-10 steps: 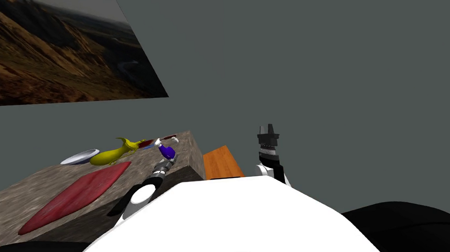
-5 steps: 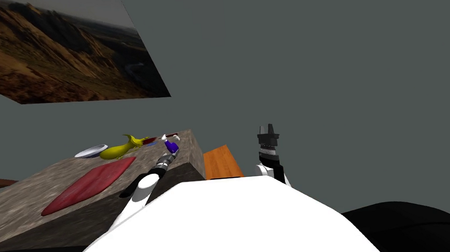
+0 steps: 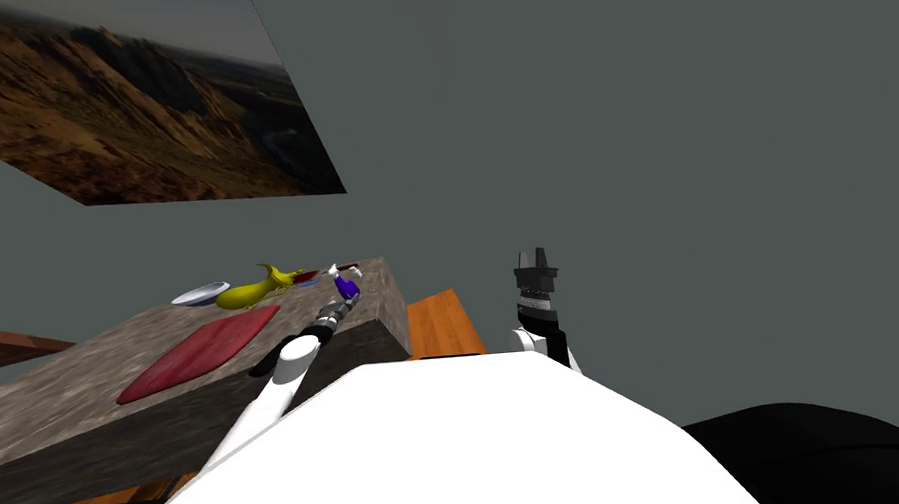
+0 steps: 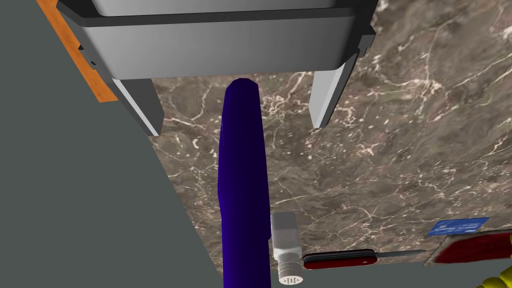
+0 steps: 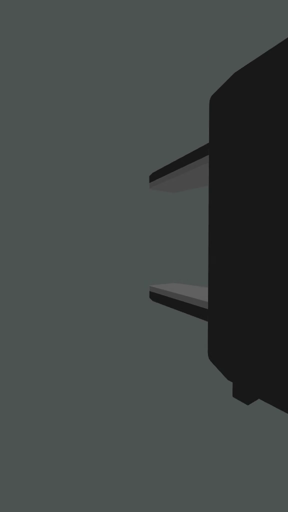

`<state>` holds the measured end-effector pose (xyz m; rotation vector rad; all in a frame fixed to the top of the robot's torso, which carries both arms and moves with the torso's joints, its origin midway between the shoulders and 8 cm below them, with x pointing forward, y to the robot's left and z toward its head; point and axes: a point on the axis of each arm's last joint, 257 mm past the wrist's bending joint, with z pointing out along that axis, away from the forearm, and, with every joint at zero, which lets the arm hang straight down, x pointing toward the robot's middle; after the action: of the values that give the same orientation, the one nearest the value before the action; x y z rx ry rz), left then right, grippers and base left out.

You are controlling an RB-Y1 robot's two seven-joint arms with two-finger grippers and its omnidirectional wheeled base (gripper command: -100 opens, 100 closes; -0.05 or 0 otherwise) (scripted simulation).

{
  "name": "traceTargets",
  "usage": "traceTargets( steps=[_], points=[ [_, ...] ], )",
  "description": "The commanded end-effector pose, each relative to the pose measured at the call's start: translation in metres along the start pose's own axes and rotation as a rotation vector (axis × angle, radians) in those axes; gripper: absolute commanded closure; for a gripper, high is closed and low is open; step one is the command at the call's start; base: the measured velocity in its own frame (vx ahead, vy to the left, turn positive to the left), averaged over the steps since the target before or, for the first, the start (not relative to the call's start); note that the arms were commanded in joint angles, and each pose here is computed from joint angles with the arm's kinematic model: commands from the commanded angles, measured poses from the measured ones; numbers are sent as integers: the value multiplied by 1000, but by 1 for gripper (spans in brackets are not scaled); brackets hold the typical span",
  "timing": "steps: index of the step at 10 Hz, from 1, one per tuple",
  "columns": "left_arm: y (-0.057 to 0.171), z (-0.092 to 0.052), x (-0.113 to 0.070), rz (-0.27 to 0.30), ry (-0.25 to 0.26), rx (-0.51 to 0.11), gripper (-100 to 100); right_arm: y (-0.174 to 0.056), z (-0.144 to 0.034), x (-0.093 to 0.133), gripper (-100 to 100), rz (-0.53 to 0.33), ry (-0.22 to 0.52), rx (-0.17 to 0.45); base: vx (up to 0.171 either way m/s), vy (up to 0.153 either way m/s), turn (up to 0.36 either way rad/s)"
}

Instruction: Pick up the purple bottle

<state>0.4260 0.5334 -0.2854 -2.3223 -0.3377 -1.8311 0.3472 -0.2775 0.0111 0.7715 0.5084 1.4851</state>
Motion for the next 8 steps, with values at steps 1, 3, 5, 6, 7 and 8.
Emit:
traceTargets(
  steps=[1, 3, 5, 6, 7, 8],
  points=[
    [-7, 15, 15, 34, 3, -15, -100, 0, 0, 0, 0, 0, 0, 0, -48, -59, 164],
    [-7, 31, 15, 10, -2, -5, -100, 0, 0, 0, 0, 0, 0, 0, -46, -54, 52],
    [-12, 48, 37, 28, 14, -20, -100, 0, 0, 0, 0, 0, 0, 0, -28, -36, 75],
    [-12, 56, 43, 22, 19, -17, -100, 0, 0, 0, 0, 0, 0, 0, -69, -87, 123],
    [-11, 63, 46, 12, 21, -15, -100, 0, 0, 0, 0, 0, 0, 0, -40, -42, -1],
    [-8, 66, 51, 8, 30, -18, -100, 0, 0, 0, 0, 0, 0, 0, -10, -1, -23]
  ],
)
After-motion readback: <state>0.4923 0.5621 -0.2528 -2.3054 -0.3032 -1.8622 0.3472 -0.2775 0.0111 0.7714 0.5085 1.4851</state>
